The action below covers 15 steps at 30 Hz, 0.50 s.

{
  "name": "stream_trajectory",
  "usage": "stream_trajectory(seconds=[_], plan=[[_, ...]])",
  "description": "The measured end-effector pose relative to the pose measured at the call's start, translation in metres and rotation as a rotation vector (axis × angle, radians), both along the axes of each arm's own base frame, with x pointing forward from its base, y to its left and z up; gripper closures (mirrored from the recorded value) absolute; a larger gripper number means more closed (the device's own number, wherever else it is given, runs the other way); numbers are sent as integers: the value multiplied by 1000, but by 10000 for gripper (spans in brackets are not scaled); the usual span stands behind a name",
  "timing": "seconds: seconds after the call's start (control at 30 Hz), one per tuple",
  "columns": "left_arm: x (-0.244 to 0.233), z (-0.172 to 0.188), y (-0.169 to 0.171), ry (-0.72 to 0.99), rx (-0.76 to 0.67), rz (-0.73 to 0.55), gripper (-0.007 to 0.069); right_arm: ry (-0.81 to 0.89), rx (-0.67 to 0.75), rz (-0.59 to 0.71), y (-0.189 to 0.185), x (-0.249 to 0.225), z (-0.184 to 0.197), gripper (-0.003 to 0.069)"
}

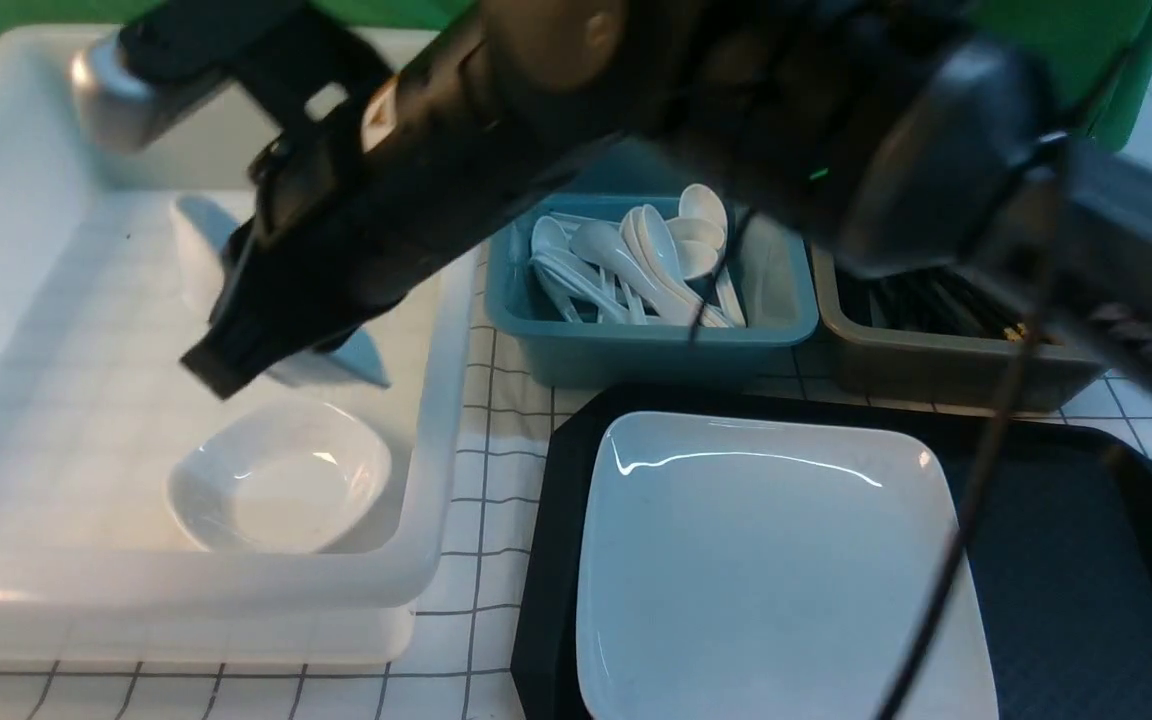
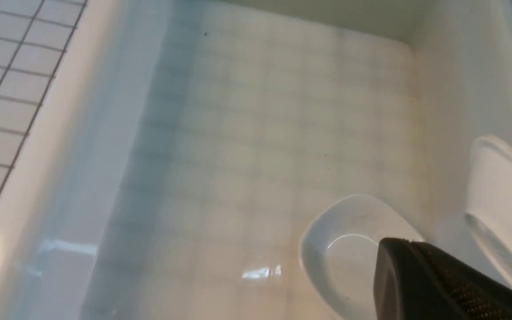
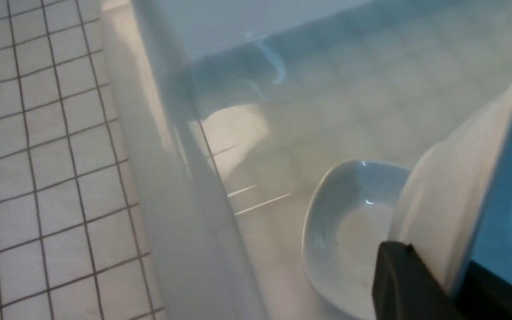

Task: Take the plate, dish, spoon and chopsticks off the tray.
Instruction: Use the right arm to put the small plate into the large storage box on the left

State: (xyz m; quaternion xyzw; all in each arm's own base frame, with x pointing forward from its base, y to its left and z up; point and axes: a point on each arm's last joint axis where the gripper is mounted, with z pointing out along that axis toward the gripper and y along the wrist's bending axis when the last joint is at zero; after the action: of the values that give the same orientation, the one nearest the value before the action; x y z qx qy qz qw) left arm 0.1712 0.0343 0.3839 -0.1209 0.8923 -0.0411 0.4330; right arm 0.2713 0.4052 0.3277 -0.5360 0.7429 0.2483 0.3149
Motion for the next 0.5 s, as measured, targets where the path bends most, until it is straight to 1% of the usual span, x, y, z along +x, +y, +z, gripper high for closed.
stream_trajectory(seconds=[0.03, 0.13, 0.33, 0.43, 0.5], plan=[[0, -1, 0, 4, 0, -2, 628, 3, -4, 0, 3, 2, -4, 621], [-1, -5, 0, 24, -19, -22, 628, 7, -28, 0, 20, 14, -37, 618], [0, -3, -5, 0, -58, -56, 628, -13, -49, -22, 33, 27, -73, 603], [0, -2, -6, -7, -66, -67, 628, -30, -54, -27, 34, 30, -79, 565], [0, -2, -7, -10, -66, -76, 628, -34, -49, -29, 35, 30, -79, 519]])
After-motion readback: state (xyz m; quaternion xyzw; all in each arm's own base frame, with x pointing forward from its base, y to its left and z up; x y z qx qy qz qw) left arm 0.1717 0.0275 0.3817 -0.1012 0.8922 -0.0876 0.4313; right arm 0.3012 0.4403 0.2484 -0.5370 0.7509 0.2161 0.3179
